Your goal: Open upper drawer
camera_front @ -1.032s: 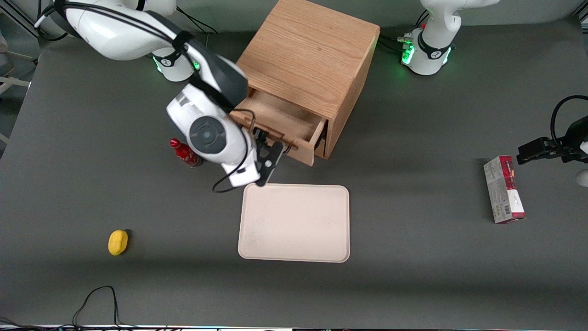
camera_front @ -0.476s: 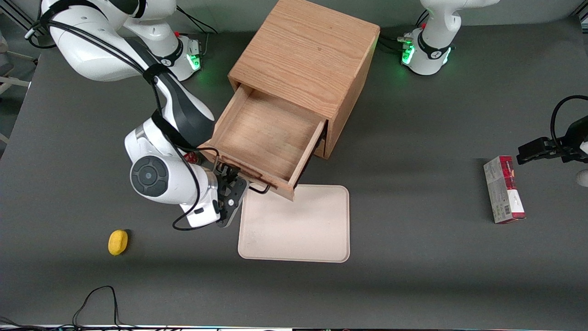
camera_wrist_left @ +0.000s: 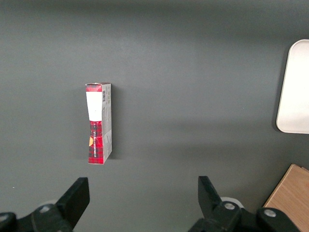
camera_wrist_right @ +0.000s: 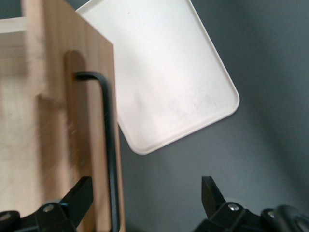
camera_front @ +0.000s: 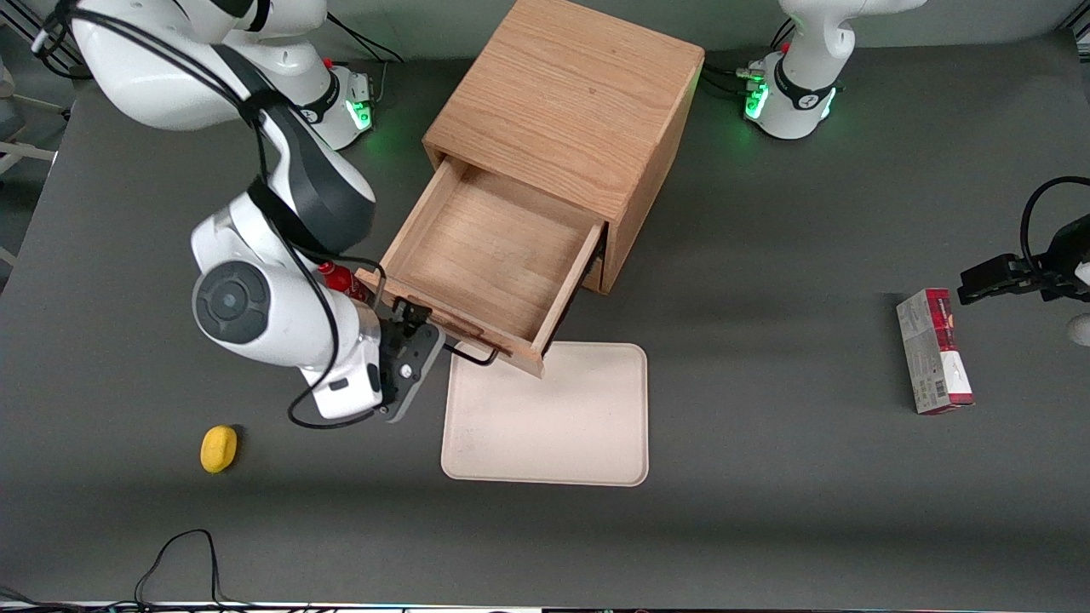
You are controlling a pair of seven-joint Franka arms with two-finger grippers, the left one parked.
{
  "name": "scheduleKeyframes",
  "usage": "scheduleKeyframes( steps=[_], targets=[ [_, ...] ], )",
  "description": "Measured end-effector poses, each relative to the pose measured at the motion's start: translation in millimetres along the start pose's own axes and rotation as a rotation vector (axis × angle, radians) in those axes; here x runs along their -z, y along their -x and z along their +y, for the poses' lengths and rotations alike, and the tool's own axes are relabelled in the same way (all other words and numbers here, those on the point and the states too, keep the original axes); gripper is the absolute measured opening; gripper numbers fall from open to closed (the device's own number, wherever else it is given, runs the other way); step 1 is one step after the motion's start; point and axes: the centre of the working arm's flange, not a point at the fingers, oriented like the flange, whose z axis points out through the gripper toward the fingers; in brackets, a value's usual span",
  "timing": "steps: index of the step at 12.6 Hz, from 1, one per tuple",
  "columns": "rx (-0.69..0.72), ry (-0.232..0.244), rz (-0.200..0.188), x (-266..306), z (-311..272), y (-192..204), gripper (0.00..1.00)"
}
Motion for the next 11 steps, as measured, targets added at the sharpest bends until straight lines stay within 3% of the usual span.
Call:
scheduleKeyframes(
  steps=[2, 3, 5, 8, 11],
  targets=[
    [-0.085, 0.062, 0.017, 52.5, -5.9, 15.3, 1.00],
    [-0.185, 0.088, 0.001, 77.8, -5.5, 32.8, 1.00],
    [-0.483, 0.097, -0.057, 113.4, -3.1, 80.3, 1.00],
    [-0.821, 0.116, -0.091, 129.4, -4.0, 150.0, 1.00],
    [-0.959, 0.160, -0.046, 144.3, -15.7, 237.2, 1.00]
  ],
)
